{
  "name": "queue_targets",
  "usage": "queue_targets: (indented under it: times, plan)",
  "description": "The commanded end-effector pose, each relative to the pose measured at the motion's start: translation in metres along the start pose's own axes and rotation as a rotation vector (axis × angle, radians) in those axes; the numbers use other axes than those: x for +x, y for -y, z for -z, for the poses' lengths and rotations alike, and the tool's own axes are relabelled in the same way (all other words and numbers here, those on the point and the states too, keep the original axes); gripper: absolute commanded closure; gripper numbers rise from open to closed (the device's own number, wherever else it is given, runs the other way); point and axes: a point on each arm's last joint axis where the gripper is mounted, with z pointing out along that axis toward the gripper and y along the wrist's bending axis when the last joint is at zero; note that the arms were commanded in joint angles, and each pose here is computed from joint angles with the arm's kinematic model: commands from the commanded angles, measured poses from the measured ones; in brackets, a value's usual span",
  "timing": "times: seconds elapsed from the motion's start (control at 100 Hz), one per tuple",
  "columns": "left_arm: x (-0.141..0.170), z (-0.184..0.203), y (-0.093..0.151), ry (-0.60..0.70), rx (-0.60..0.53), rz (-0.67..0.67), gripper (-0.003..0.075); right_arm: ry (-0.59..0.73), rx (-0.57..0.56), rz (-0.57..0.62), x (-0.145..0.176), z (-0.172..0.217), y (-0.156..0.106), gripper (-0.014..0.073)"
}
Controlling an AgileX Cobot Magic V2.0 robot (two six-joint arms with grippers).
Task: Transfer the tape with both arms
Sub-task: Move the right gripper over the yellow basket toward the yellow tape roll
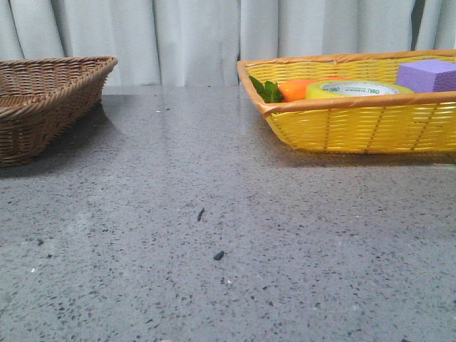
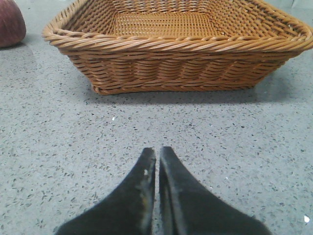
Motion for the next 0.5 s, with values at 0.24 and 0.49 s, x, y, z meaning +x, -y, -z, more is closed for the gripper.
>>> queue_targets:
  times: [0.24, 0.49]
  plan:
    - [-0.0032, 0.0013, 0.0002, 0.075, 0.004, 0.006, 0.0741, 0.010, 0.005, 0.002, 0.0047, -0.0008, 0.0000, 0.0661]
    - [-0.0038, 0.0014, -0.0009, 0.082, -0.010, -0.038, 0.0741, 0.010, 0.005, 0.002, 0.0047, -0.0008, 0.0000, 0.0661]
